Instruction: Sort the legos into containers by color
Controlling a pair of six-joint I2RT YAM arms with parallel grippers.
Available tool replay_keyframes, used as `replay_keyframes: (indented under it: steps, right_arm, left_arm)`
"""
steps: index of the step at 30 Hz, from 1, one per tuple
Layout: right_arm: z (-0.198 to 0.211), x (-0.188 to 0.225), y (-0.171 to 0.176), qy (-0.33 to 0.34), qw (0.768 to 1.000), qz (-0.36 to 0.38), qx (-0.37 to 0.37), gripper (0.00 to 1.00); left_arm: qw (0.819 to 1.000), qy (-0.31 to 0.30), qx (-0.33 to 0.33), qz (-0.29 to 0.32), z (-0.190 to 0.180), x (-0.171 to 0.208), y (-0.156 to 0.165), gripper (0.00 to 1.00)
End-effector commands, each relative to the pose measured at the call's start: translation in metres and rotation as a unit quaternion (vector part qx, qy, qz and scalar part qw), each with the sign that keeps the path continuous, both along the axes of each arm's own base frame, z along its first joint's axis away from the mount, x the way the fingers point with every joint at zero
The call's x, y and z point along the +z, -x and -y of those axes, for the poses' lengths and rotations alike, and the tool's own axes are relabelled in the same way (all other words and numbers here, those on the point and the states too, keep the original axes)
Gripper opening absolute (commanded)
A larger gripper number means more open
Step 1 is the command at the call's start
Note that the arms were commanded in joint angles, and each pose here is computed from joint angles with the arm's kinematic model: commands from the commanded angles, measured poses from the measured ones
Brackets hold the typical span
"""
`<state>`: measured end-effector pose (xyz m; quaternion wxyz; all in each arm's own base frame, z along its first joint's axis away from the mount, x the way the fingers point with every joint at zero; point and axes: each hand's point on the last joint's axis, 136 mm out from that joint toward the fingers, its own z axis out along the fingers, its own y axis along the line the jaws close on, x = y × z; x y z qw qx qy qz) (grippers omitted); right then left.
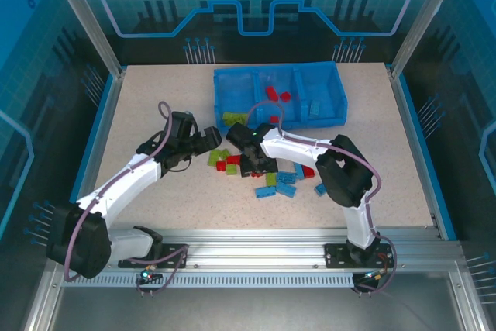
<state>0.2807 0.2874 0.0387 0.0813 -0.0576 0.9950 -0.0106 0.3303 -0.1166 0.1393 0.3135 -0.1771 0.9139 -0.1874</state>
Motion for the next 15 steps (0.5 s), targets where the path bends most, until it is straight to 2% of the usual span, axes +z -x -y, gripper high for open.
replay_keyframes:
  steps: [1,10,15]
  right_arm:
    - [-0.0001,-0.003,0.0033,0.026,1.0,-0.004,0.016,0.69]
    - [-0.0073,-0.008,0.0019,0.023,0.999,-0.012,0.021,0.64]
    - [-0.0067,-0.0095,0.0035,0.024,0.999,-0.014,0.021,0.58]
  left_arm:
    - [1.0,0.007,0.017,0.005,-0.0063,0.0025,0.0013,0.99]
    - [1.0,0.007,0.02,0.007,-0.0091,0.0028,0.0024,0.99]
    - [1.0,0.007,0.022,0.005,-0.0102,0.0009,0.0036,0.99]
